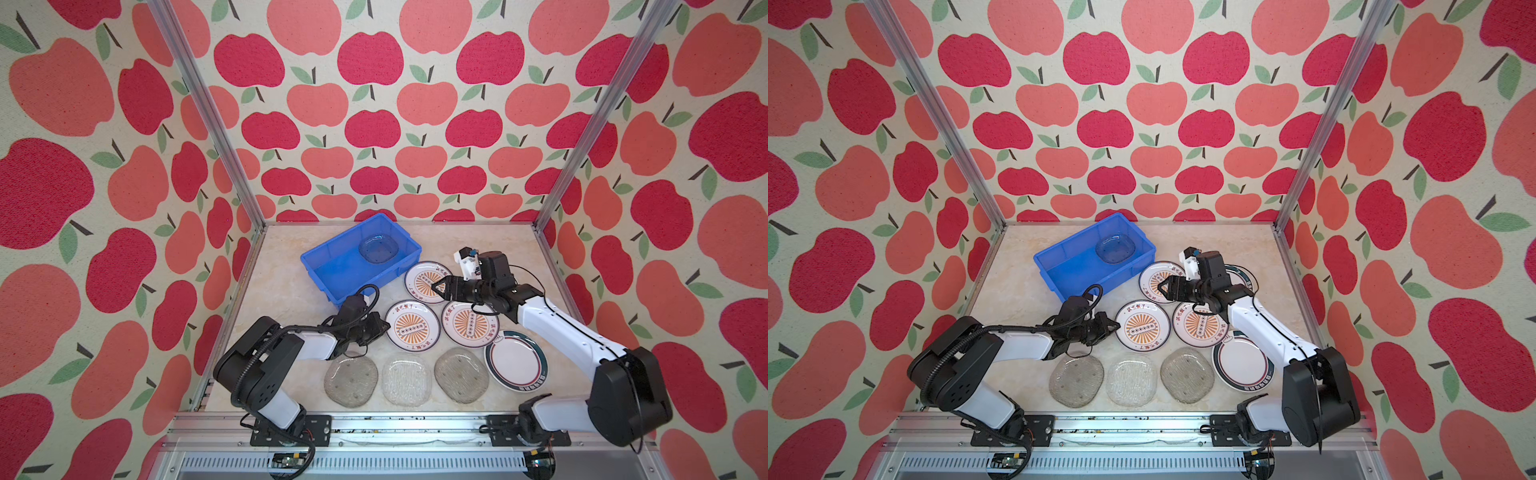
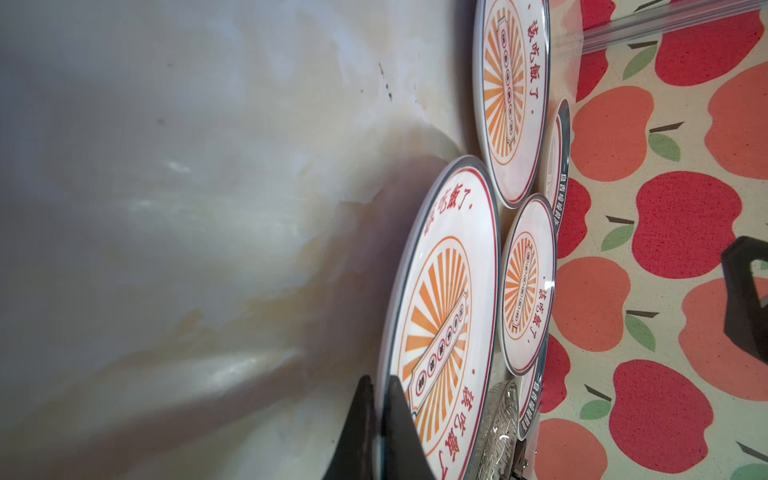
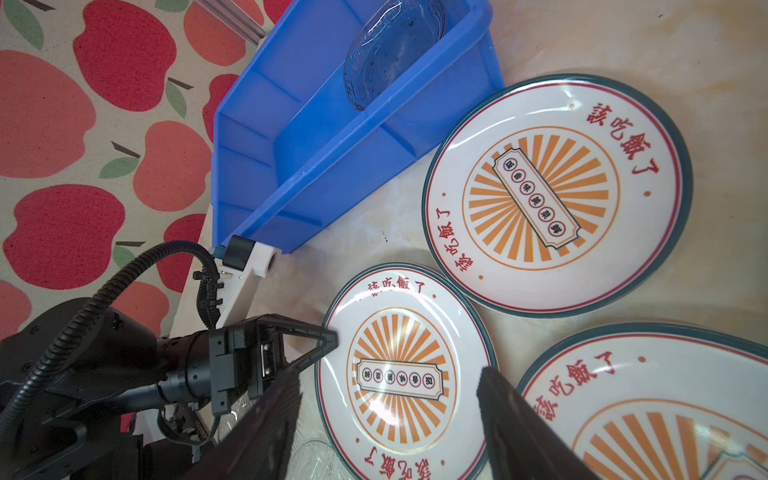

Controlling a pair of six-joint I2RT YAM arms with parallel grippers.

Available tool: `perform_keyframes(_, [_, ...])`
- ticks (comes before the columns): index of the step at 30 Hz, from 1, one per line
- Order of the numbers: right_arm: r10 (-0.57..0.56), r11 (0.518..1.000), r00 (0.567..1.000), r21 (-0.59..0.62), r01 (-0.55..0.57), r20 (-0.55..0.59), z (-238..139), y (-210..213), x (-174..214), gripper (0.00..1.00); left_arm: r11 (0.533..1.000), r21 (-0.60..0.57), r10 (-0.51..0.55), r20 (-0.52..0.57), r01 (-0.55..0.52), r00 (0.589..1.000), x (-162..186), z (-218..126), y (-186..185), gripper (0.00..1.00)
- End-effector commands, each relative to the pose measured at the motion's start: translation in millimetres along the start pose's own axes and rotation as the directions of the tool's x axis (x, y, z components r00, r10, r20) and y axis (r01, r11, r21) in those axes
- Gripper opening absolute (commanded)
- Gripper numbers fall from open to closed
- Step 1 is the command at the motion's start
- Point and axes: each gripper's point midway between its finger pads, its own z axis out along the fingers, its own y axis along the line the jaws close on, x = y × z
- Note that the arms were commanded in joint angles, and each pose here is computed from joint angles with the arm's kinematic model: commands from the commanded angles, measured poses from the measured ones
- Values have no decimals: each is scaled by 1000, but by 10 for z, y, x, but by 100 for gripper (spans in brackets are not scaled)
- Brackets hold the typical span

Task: Place the plates into the plastic bin on the countertop
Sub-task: 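Reach the left gripper to the white sunburst plate and grasp its rim, then carry the sunburst plate upright with the left gripper and lower it into the bin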

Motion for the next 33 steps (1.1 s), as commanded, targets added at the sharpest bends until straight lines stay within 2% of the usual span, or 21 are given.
perform_keyframes(1, [10, 1000, 1000, -17, -10, -2, 38, 31, 7, 71, 999, -30, 43, 43, -42, 998, -146, -102, -41, 0])
perform_keyframes(7, [14, 998, 1000, -53, -14, -5, 15, 122, -24, 71, 994, 28, 105, 71, -107, 992, -242, -356, -365, 0])
perform_keyframes(13, [-6, 998, 1000, -67, 5, -3, -12, 179, -105, 70, 986, 43, 154, 144, -161, 978, -287, -704, -592, 0])
perform_keyframes(19, [-26, 989, 1000, -147, 27, 12, -59, 394, -273, 61, 980, 11, 186, 306, -198, 934, -491, -1267, -755, 0])
perform_keyframes(21, [-21, 981, 1000, -191, 21, 0, -39, 475, -288, 55, 981, 18, 176, 327, -192, 929, -537, -1373, -753, 0])
perform_keyframes(23, [-23, 973, 1000, -232, 19, -16, -9, 551, -283, 55, 983, 29, 161, 339, -181, 927, -569, -1443, -740, 0])
perform_keyframes(27, [-54, 954, 997, -298, 36, -53, 48, 745, -215, 56, 984, 66, 129, 373, -165, 919, -636, -1551, -726, 0])
perform_keyframes(31, [-80, 950, 993, -309, 51, -82, 123, 842, -137, 64, 983, 111, 88, 418, -147, 904, -745, -1647, -719, 0])
perform_keyframes(33, [-80, 951, 993, -307, 49, -89, 161, 846, -126, 65, 981, 129, 78, 427, -146, 901, -792, -1680, -737, 0])
